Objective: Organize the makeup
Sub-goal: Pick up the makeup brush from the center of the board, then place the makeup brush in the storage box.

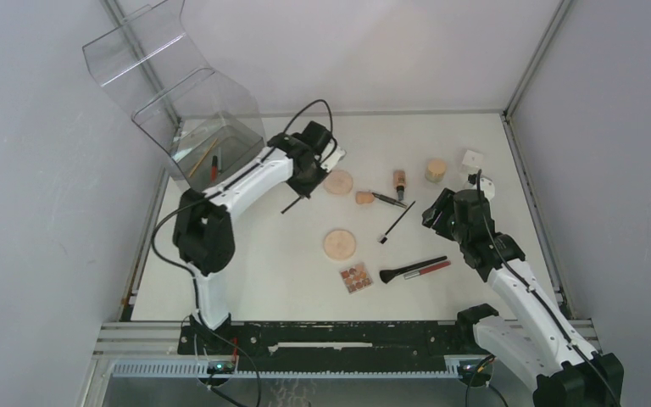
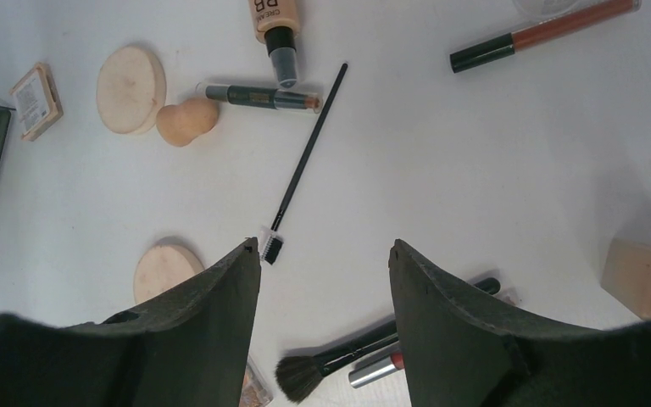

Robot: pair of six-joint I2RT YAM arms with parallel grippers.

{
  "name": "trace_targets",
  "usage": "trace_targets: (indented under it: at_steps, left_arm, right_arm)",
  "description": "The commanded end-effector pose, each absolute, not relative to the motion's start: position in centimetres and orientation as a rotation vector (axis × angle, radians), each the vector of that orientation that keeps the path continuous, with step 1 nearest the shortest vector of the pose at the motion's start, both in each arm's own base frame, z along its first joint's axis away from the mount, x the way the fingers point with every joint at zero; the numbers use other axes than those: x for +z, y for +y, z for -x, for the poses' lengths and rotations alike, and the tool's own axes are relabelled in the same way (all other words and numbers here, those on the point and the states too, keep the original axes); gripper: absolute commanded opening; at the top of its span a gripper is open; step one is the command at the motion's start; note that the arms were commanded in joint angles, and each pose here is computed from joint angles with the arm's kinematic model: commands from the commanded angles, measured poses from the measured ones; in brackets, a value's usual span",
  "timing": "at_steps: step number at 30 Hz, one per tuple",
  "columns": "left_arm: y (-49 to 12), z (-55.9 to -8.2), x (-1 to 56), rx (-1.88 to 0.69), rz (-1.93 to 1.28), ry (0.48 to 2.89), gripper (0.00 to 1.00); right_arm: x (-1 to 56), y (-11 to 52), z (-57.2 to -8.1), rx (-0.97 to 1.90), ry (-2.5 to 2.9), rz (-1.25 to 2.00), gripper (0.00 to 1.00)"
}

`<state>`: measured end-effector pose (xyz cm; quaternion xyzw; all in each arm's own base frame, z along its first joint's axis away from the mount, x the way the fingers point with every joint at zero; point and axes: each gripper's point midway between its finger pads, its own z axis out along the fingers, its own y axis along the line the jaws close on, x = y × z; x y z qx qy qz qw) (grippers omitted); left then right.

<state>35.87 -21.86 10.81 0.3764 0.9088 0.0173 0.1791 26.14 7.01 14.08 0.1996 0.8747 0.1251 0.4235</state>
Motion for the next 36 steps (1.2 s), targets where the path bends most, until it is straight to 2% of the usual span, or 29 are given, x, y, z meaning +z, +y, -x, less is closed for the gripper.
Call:
trace_targets:
  at_steps: [1, 7, 15, 27, 28, 30, 31, 33, 36]
  left_arm:
    - [-17.4, -35.1, 16.0, 0.161, -0.968, 2.522, 0.0]
    - [-11.3, -34.3, 19.2, 0.341, -0.789, 2.524, 0.0]
    - [-2.3, -35.9, 22.7, 0.634, -0.503, 2.463, 0.0]
    - [2.5, -41.7, 27.0, 0.951, -0.392, 2.253, 0.01]
    - [2.9, -42.3, 27.2, 0.98, -0.371, 2.231, 0.06]
    - [3.4, -43.6, 27.0, 1.007, -0.367, 2.22, 0.47]
    - [3.6, -44.0, 26.9, 1.023, -0.36, 2.221, 0.6]
    - [3.9, -44.4, 26.8, 1.064, -0.345, 2.23, 0.7]
    - [3.6, -44.4, 27.5, 1.029, -0.288, 2.234, 0.71]
  right_arm:
    - [14.6, 7.2, -27.0, 0.329, 2.157, -0.489, 0.65]
    - [14.5, 7.3, -27.1, 0.329, 2.159, -0.484, 0.65]
    - [14.6, 7.4, -27.1, 0.335, 2.157, -0.47, 0.65]
    - [15.0, 7.5, -27.2, 0.351, 2.145, -0.465, 0.65]
    - [15.1, 7.5, -27.2, 0.351, 2.143, -0.464, 0.65]
    - [15.2, 7.5, -27.1, 0.351, 2.138, -0.462, 0.65]
    - [15.2, 7.4, -27.1, 0.35, 2.138, -0.461, 0.65]
    - [15.3, 7.3, -27.0, 0.349, 2.133, -0.464, 0.65]
    - [15.4, 7.2, -26.8, 0.346, 2.129, -0.471, 0.65]
